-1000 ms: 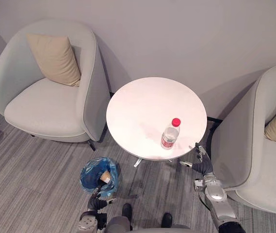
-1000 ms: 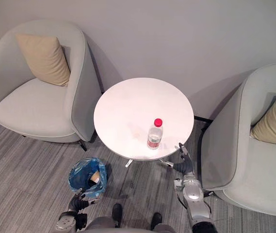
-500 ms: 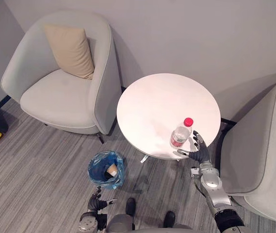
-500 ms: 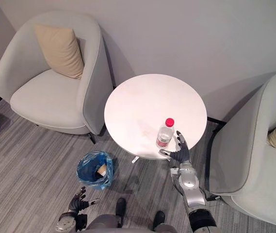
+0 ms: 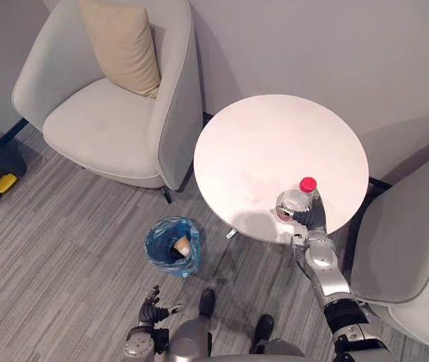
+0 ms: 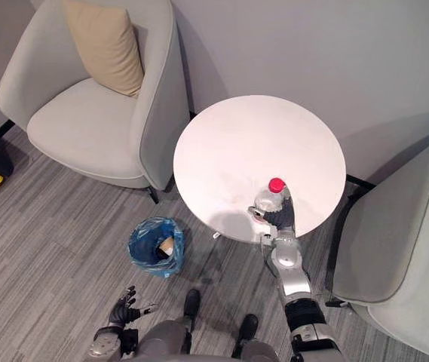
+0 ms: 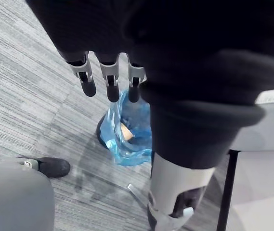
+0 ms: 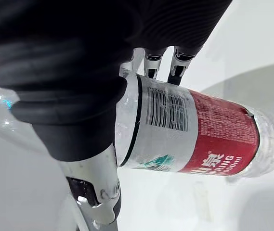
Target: Gather rubbish on tea table into small bin, then transfer packed bag to large trash can.
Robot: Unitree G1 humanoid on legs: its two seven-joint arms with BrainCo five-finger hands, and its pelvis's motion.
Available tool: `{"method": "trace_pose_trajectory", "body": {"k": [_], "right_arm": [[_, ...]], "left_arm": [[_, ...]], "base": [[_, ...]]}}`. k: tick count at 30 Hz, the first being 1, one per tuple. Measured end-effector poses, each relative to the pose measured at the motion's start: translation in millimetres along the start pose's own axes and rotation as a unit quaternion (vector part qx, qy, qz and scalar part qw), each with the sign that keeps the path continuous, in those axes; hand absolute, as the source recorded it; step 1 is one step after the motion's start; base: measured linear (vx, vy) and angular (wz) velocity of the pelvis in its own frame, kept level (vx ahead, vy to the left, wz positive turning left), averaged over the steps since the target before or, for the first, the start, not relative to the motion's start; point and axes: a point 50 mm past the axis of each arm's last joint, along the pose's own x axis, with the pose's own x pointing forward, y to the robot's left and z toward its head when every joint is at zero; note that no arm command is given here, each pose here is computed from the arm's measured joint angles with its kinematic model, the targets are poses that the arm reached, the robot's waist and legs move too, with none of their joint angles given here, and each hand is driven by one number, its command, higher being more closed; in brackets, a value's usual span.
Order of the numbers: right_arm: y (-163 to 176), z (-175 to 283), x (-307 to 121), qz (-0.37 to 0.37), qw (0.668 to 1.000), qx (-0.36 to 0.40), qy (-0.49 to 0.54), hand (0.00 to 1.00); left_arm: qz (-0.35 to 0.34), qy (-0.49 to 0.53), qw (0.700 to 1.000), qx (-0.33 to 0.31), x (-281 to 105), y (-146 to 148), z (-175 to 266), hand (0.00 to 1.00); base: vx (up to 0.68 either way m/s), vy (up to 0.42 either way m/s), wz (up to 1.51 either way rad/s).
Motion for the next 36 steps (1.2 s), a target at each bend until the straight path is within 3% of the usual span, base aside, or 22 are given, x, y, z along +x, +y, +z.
{"method": "trace_pose_trajectory", "body": {"k": [17,23,36], "right_arm": [[3.6,18.5,18.1,-0.008,1.000,0.017,-0.017,1.00],[-2.9,45.6,-10.1,0.016,0.994,0.037,-0.103,1.00],[5.7,57.6,-72.4,0.114,0.979,0.017,-0.169,1.00]], "left_arm": [[-0.009,-0.021,1.000,-0.020,0.6,-5.4,10.1,0.00],[-0.009,-0.019,1.000,-0.018,0.5,-5.4,9.3,0.00],[-0.014,0.010,1.000,0.003,-2.0,-6.9,-5.8,0.00]], "base": [[0.00,0.001,0.00],[0.00,0.003,-0.03],[-0.02,-0.001,-0.05]]}}
